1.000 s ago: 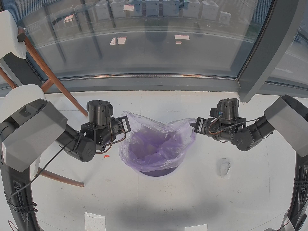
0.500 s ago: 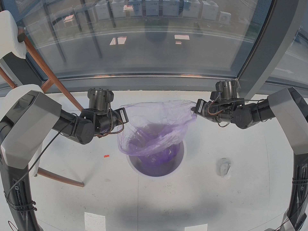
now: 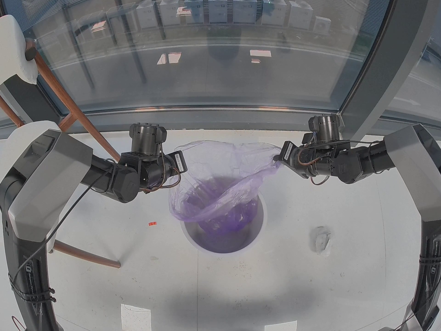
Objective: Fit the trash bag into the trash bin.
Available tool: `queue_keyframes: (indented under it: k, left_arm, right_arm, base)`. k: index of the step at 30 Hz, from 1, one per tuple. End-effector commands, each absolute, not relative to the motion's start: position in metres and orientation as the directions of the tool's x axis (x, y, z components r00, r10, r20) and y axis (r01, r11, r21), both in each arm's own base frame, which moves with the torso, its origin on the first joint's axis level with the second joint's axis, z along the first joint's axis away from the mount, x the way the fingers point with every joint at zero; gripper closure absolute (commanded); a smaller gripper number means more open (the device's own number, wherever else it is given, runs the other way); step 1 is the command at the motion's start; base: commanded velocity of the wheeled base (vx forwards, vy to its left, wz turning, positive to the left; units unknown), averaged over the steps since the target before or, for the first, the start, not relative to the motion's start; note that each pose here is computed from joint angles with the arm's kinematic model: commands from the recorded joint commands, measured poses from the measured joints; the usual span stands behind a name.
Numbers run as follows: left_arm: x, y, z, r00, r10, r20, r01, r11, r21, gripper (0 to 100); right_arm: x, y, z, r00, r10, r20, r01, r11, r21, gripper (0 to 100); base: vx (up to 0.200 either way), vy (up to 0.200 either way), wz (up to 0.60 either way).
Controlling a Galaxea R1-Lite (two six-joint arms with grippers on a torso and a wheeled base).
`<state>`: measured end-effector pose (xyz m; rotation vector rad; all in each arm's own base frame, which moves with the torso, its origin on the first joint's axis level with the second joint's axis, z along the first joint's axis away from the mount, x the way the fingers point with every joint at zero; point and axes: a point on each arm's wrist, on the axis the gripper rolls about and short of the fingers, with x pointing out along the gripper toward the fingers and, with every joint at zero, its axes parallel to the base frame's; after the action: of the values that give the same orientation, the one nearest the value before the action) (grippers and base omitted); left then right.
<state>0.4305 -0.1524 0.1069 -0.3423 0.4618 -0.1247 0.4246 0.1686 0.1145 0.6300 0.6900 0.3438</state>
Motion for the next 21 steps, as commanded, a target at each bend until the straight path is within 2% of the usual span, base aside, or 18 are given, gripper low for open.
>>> queue_keyframes:
  k: [1, 4, 9, 10, 13, 16, 18, 21]
  left_arm:
    - [0.428, -0.157, 0.104, 0.885, -0.198, -0.422, 0.044, 0.937, -0.347, 100]
    - [0.428, -0.159, 0.105, 0.886, -0.201, -0.419, 0.049, 0.937, -0.346, 100]
    - [0.427, -0.161, 0.105, 0.886, -0.204, -0.416, 0.053, 0.937, -0.347, 100]
    - [0.428, -0.161, 0.106, 0.889, -0.2, -0.413, 0.051, 0.937, -0.346, 100]
    - [0.428, -0.16, 0.107, 0.893, -0.192, -0.407, 0.044, 0.937, -0.346, 100]
    - [0.429, -0.16, 0.108, 0.894, -0.191, -0.405, 0.043, 0.937, -0.346, 100]
    - [0.429, -0.16, 0.109, 0.896, -0.192, -0.401, 0.046, 0.937, -0.346, 100]
    - [0.43, -0.161, 0.11, 0.898, -0.188, -0.397, 0.043, 0.937, -0.347, 100]
  right_arm:
    - [0.371, 0.188, 0.152, 0.677, 0.577, -0.457, -0.146, 0.714, 0.685, 100]
    - [0.353, 0.194, 0.143, 0.638, 0.588, -0.496, -0.141, 0.723, 0.676, 100]
    - [0.346, 0.19, 0.123, 0.619, 0.569, -0.542, -0.113, 0.747, 0.656, 100]
    - [0.349, 0.188, 0.125, 0.63, 0.568, -0.529, -0.114, 0.742, 0.661, 0]
    - [0.363, 0.176, 0.135, 0.696, 0.558, -0.452, -0.136, 0.72, 0.68, 0]
    - [0.371, 0.171, 0.142, 0.726, 0.553, -0.409, -0.152, 0.709, 0.689, 0]
    - [0.369, 0.169, 0.145, 0.723, 0.547, -0.421, -0.14, 0.714, 0.687, 0]
    - [0.344, 0.167, 0.15, 0.67, 0.546, -0.503, -0.102, 0.738, 0.667, 0]
  base:
    - [0.0, 0.0, 0.0]
    - [0.0, 0.0, 0.0]
    - [0.0, 0.0, 0.0]
    - [0.0, 0.0, 0.0]
    - [0.0, 0.0, 0.0]
    - [0.0, 0.0, 0.0]
    - [0.0, 0.0, 0.0]
    - [0.0, 0.0, 0.0]
